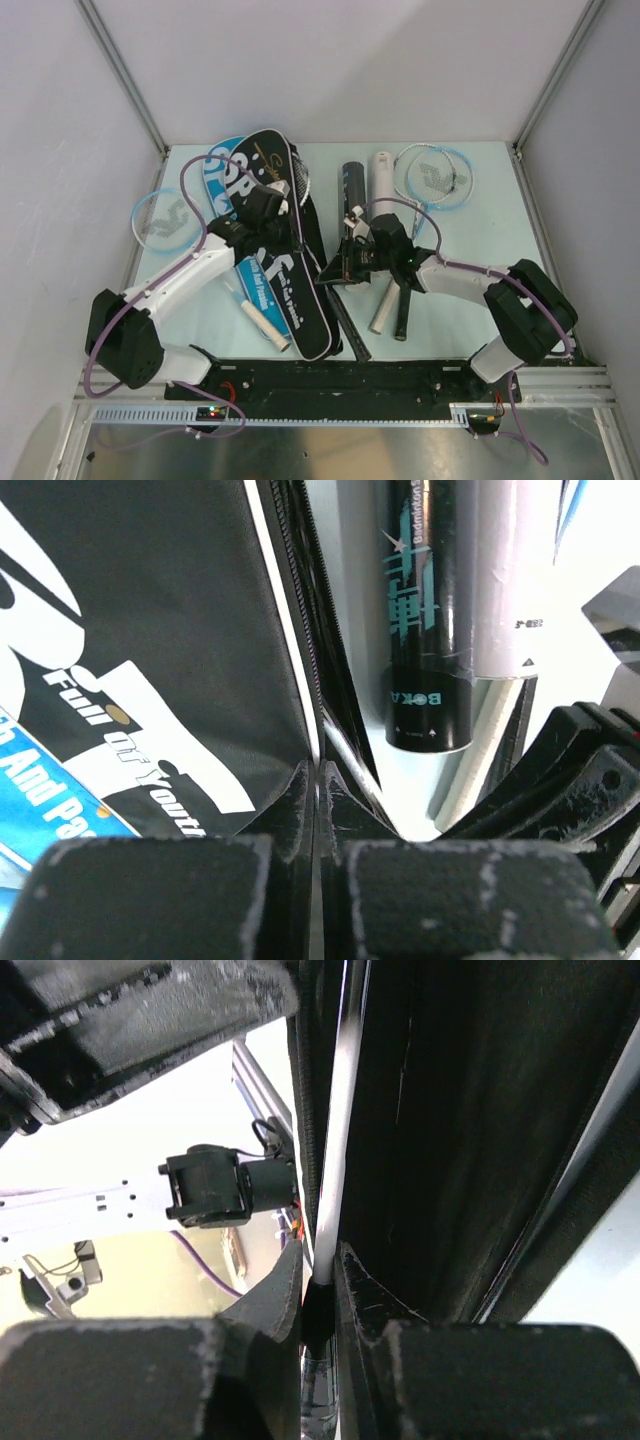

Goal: Pack up the badminton gear
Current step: Place the racket in the racket bag.

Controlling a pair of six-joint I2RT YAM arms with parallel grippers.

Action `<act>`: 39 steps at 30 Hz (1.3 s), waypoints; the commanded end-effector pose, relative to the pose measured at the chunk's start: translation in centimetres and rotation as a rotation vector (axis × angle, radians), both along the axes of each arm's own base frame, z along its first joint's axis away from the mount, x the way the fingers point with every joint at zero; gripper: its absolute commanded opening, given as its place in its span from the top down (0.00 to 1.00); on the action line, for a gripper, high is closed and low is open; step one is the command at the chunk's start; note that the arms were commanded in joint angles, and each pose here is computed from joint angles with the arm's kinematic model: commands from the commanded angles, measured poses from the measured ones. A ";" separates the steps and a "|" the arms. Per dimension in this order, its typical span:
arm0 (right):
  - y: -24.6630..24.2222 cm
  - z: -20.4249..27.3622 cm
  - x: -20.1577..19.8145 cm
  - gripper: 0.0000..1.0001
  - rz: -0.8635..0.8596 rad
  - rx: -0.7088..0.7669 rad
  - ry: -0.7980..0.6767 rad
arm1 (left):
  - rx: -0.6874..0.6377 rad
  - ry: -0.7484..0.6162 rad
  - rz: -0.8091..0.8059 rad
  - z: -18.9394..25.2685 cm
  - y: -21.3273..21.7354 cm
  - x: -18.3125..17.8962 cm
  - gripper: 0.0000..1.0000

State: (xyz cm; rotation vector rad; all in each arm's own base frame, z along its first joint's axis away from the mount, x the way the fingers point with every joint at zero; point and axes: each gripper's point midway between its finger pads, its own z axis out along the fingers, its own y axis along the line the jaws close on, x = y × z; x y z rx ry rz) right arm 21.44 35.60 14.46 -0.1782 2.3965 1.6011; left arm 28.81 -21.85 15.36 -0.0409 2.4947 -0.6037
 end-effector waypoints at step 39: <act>6.2 1.9 6.9 1.00 -0.013 0.116 -0.345 | -0.025 -0.026 0.177 0.1 3.8 0.9 0.70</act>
